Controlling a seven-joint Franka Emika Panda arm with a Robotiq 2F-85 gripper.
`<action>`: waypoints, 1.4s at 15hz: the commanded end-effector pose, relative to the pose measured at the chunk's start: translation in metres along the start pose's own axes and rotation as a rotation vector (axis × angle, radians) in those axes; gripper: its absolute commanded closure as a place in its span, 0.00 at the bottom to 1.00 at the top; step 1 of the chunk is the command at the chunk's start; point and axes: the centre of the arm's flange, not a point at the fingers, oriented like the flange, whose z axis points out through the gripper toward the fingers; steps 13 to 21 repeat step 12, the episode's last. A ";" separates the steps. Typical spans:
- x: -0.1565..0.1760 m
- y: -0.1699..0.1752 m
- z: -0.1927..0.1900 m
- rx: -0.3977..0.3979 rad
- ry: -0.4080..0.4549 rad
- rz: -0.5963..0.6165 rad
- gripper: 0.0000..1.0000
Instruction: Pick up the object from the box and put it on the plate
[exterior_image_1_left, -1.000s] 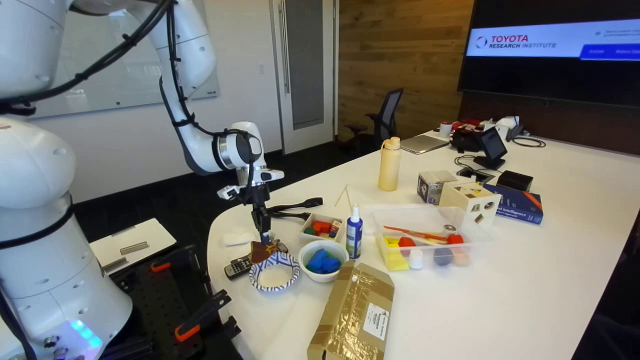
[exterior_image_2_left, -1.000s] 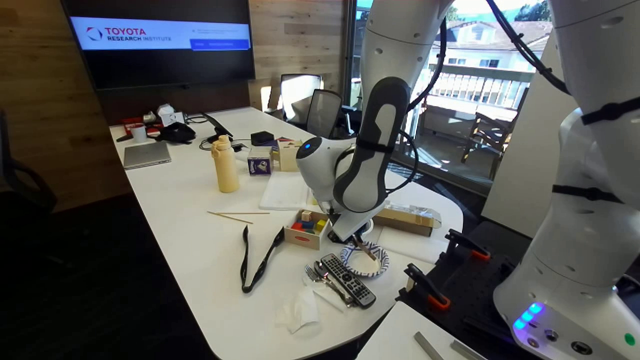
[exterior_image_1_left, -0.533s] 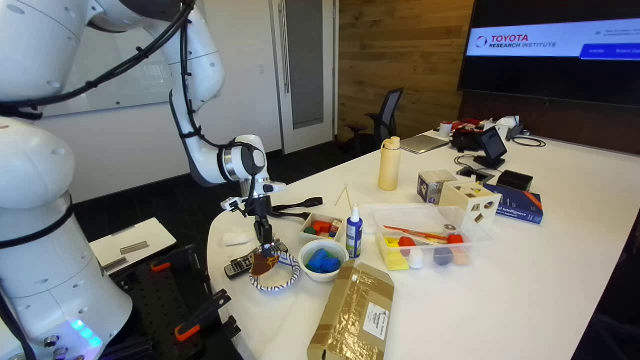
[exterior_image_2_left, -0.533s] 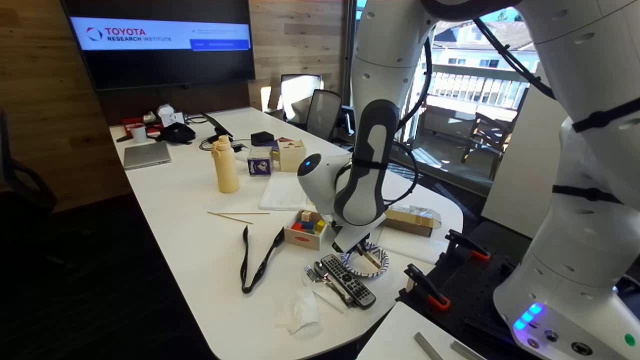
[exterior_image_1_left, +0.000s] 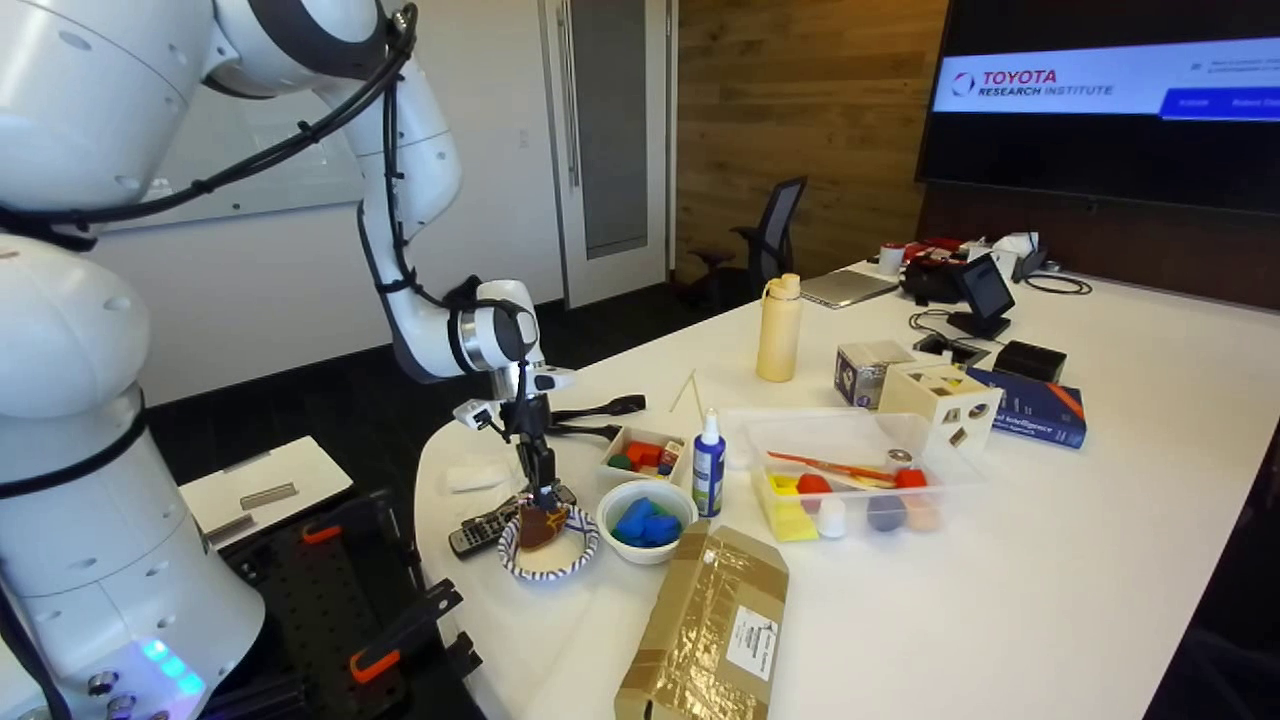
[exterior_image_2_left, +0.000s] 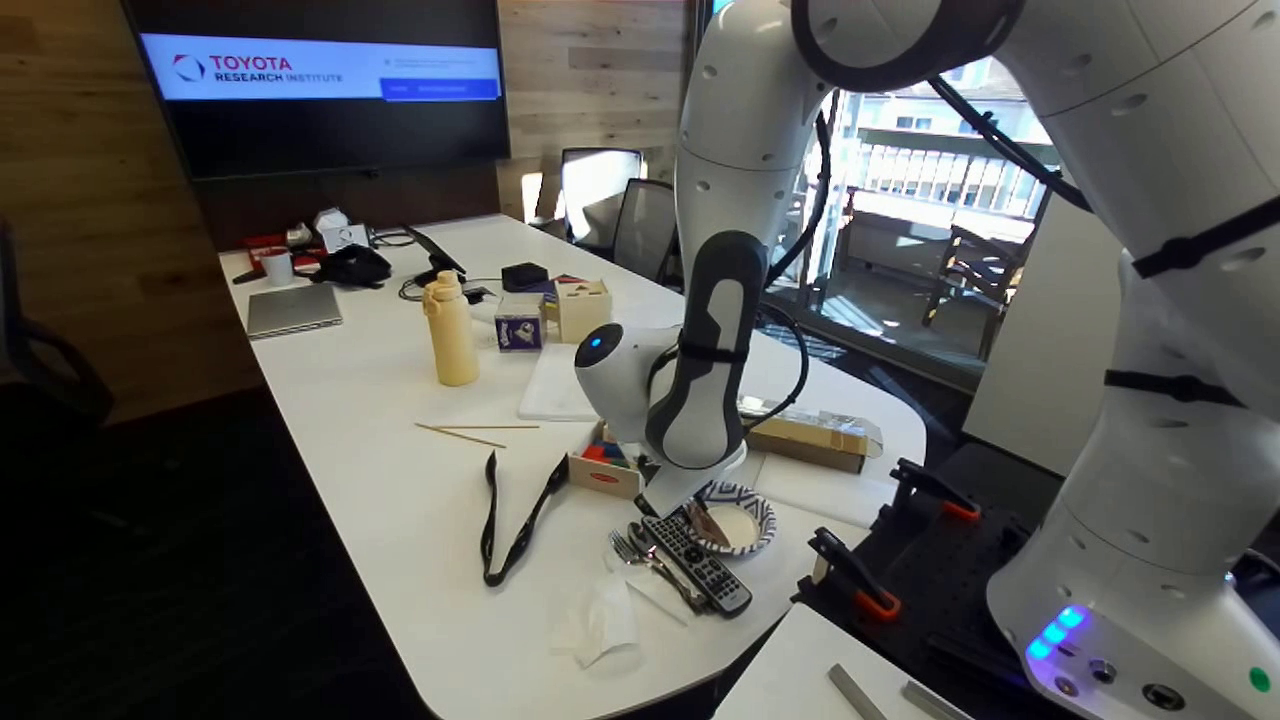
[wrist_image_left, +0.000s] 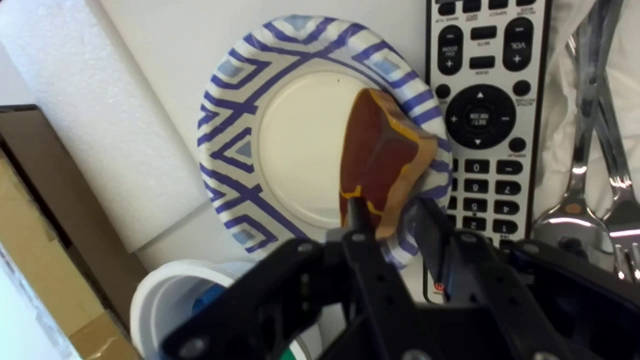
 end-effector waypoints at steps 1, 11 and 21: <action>0.006 0.005 -0.007 0.020 0.018 0.025 0.40; 0.061 0.110 -0.140 0.171 0.163 0.081 0.00; 0.066 0.116 -0.145 0.185 0.174 0.083 0.00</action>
